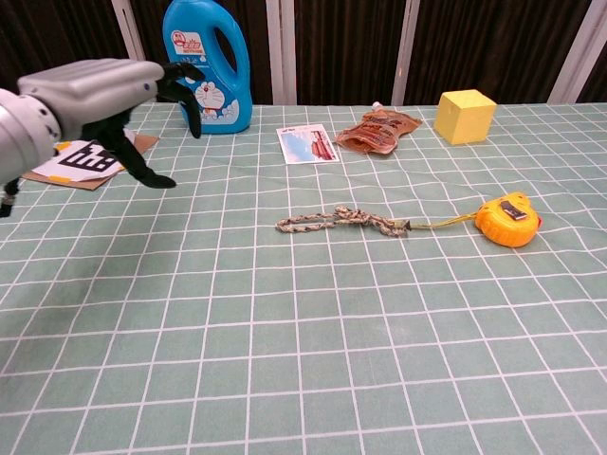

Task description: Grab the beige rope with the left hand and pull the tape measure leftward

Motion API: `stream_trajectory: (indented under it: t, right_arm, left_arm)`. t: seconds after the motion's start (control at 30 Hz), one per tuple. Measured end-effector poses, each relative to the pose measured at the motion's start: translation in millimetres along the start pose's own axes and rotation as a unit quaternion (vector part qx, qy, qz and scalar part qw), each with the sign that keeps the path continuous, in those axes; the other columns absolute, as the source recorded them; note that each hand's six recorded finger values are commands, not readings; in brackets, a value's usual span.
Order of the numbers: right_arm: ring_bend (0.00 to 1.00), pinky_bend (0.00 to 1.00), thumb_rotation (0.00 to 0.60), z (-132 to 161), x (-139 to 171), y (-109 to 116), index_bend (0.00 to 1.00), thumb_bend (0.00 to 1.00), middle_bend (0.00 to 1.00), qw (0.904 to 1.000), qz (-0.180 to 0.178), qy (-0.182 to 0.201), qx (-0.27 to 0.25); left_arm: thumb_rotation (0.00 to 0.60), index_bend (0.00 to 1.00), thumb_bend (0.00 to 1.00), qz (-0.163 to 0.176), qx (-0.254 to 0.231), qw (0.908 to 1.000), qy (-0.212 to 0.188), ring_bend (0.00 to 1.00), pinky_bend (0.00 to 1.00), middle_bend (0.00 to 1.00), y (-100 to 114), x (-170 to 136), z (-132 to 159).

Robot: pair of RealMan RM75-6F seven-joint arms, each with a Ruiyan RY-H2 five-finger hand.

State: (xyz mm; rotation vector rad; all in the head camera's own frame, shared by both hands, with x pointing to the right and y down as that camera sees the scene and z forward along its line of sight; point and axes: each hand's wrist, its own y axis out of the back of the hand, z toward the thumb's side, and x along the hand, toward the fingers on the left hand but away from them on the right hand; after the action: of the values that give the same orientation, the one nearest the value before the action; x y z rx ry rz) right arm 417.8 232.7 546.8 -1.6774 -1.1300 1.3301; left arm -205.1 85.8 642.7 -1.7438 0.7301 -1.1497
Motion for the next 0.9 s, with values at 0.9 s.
stream_trajectory:
  t: [0.9]
  right_arm:
    - [0.00,0.00,0.600,-2.5,-1.1,-0.4,0.00,0.22,0.00,0.9998,0.004,-0.009,-0.018]
  left_arm:
    - [0.600,0.49,0.44,-0.073,0.025,0.9970,0.001,0.00,0.00,0.04,-71.1,61.5,68.5]
